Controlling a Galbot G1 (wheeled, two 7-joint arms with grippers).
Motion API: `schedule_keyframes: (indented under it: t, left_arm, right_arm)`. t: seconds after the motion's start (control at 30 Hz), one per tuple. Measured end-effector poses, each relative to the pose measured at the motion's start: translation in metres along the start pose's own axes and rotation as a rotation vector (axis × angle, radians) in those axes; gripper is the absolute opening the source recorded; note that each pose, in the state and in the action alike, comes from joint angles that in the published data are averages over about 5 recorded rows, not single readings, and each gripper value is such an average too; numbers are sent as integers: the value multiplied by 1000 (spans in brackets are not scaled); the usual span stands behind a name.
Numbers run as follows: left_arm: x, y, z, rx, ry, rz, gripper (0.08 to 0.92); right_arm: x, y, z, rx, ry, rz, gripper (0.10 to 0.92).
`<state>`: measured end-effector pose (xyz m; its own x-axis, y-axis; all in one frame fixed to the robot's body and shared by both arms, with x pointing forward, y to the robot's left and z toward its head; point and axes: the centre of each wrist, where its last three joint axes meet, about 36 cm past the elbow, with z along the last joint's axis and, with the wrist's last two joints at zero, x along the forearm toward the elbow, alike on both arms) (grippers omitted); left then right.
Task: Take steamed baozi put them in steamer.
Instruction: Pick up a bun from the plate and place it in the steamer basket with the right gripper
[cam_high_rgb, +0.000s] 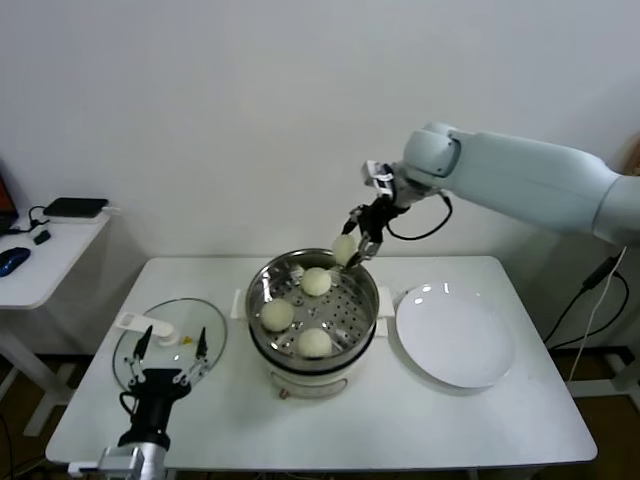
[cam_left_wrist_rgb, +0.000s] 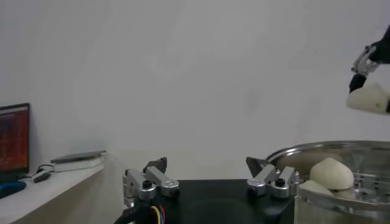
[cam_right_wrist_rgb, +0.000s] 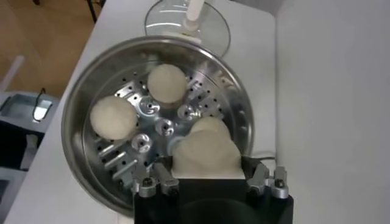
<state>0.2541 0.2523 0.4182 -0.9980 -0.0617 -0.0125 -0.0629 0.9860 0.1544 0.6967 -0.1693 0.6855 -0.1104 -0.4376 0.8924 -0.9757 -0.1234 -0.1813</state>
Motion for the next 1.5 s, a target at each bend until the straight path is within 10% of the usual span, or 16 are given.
schedule_keyframes:
  t: [1.5]
  left_arm:
    - [3, 2, 9, -4, 20, -4, 823]
  right_arm:
    - [-88, 39, 37, -42, 47, -109, 821]
